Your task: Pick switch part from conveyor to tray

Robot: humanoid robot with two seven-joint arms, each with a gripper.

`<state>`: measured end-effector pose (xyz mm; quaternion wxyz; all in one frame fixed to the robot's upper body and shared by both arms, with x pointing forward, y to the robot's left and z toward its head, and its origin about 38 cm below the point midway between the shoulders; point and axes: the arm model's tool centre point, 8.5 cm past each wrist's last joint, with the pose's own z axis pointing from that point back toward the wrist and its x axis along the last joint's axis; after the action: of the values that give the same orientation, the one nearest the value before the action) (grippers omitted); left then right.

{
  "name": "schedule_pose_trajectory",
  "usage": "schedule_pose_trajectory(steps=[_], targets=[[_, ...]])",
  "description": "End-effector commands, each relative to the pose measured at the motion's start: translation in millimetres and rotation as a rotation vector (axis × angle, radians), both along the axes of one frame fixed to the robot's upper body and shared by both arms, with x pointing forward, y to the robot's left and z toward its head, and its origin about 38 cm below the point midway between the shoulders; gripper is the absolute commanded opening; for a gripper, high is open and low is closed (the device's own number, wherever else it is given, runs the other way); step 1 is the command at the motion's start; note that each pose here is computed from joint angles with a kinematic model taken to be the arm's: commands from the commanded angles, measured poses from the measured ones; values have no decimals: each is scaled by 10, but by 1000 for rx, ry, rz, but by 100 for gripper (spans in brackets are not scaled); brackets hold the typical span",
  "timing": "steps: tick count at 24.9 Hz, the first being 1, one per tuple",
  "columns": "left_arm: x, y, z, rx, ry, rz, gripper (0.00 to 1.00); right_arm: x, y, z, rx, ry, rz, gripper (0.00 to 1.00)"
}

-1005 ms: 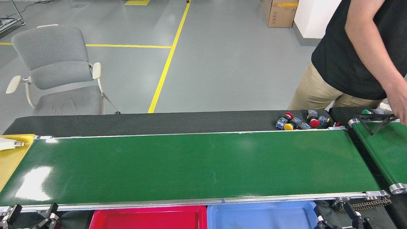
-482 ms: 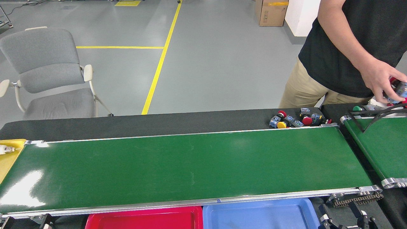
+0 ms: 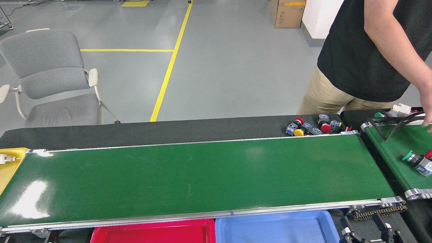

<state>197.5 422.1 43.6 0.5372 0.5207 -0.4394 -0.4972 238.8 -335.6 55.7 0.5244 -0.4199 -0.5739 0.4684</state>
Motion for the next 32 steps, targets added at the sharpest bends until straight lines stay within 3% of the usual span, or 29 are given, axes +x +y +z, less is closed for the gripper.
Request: schedule_pose_trajectory(steps=[1, 5, 9, 20, 28, 32], targets=[[15, 13, 65, 13, -20, -4, 100, 19, -6, 62, -15, -19, 16, 99], [57, 23, 80, 15, -27, -1, 100, 60, 10, 85, -26, -24, 30, 99], [32, 55, 98, 19, -30, 11, 100, 74, 14, 39, -83, 14, 31, 99], [28, 51, 98, 20, -28, 8, 100, 202, 15, 56, -106, 40, 31, 99], [26, 45, 93, 16, -29, 11, 100, 602, -107, -61, -128, 87, 30, 99], [36, 20, 86, 9, -32, 7, 100, 672, -173, -145, -129, 133, 32, 99]])
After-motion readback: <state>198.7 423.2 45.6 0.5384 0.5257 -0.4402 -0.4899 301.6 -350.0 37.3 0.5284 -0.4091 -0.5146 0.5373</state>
